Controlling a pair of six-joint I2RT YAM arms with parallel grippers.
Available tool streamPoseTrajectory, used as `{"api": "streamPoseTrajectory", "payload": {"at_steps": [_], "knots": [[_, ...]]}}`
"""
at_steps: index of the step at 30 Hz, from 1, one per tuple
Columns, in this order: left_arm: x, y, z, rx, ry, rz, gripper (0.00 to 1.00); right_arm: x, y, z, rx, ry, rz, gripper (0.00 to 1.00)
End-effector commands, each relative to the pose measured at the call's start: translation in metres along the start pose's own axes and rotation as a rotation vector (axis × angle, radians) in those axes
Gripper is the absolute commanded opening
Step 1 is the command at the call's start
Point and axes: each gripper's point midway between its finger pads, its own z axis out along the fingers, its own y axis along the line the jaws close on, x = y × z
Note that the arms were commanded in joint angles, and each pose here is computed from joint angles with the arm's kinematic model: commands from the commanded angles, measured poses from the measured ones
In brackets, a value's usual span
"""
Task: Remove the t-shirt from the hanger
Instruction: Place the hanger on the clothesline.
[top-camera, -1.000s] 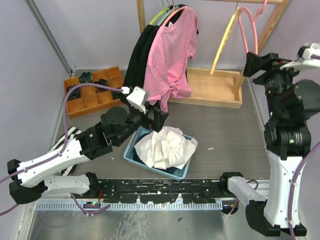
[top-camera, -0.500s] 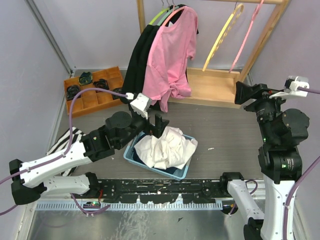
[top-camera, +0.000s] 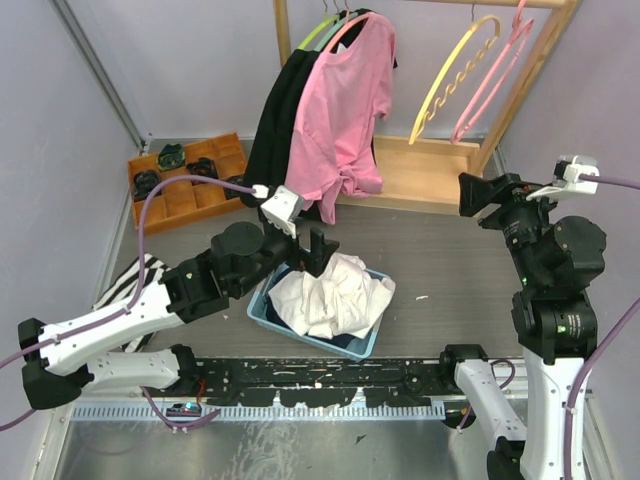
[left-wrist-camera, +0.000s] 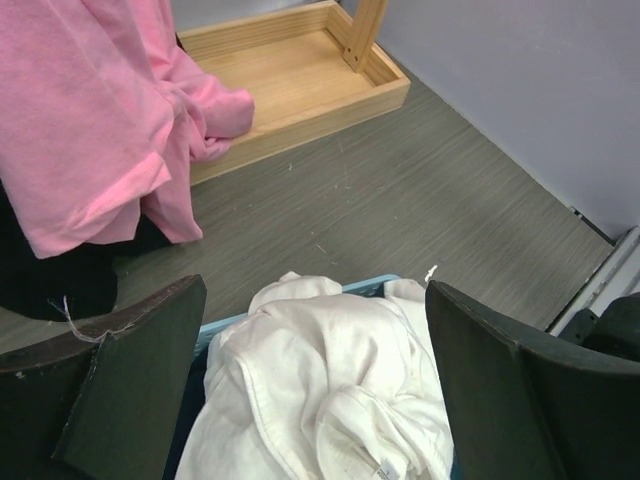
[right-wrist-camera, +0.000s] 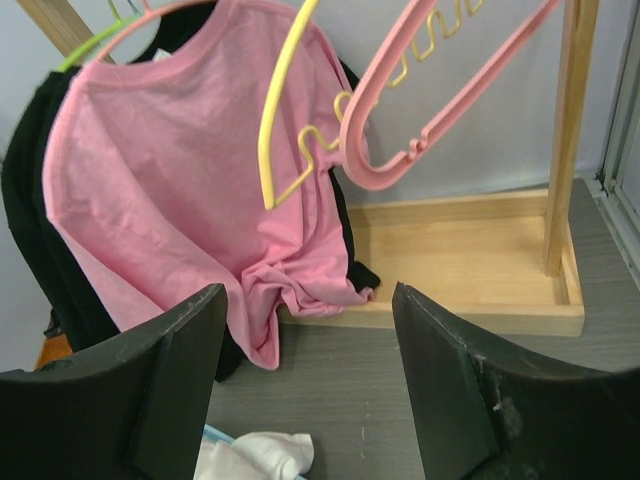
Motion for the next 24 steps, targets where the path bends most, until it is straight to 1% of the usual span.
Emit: {"api": "streamPoseTrajectory", "payload": {"at_steps": [1, 6, 12, 17, 24], "knots": [[-0.010, -0.012, -0.001, 0.051, 0.010, -0.028, 0.98, 0.013, 0.001, -0.004, -0.019, 0.039, -0.015, 0.73], [-0.006, -0.024, 0.012, 0.087, 0.016, -0.055, 0.98, 0.025, -0.005, -0.004, -0.011, 0.067, -0.046, 0.74], [0.002, -0.031, 0.033, 0.075, 0.022, -0.084, 0.98, 0.041, -0.013, -0.007, -0.002, 0.090, -0.080, 0.74], [0.004, -0.037, 0.036, 0.096, 0.039, -0.093, 0.98, 0.045, -0.024, -0.009, 0.048, 0.104, -0.110, 0.75], [0.006, -0.037, 0.034, 0.102, 0.038, -0.101, 0.98, 0.050, -0.024, -0.012, 0.041, 0.106, -0.097, 0.75]]}}
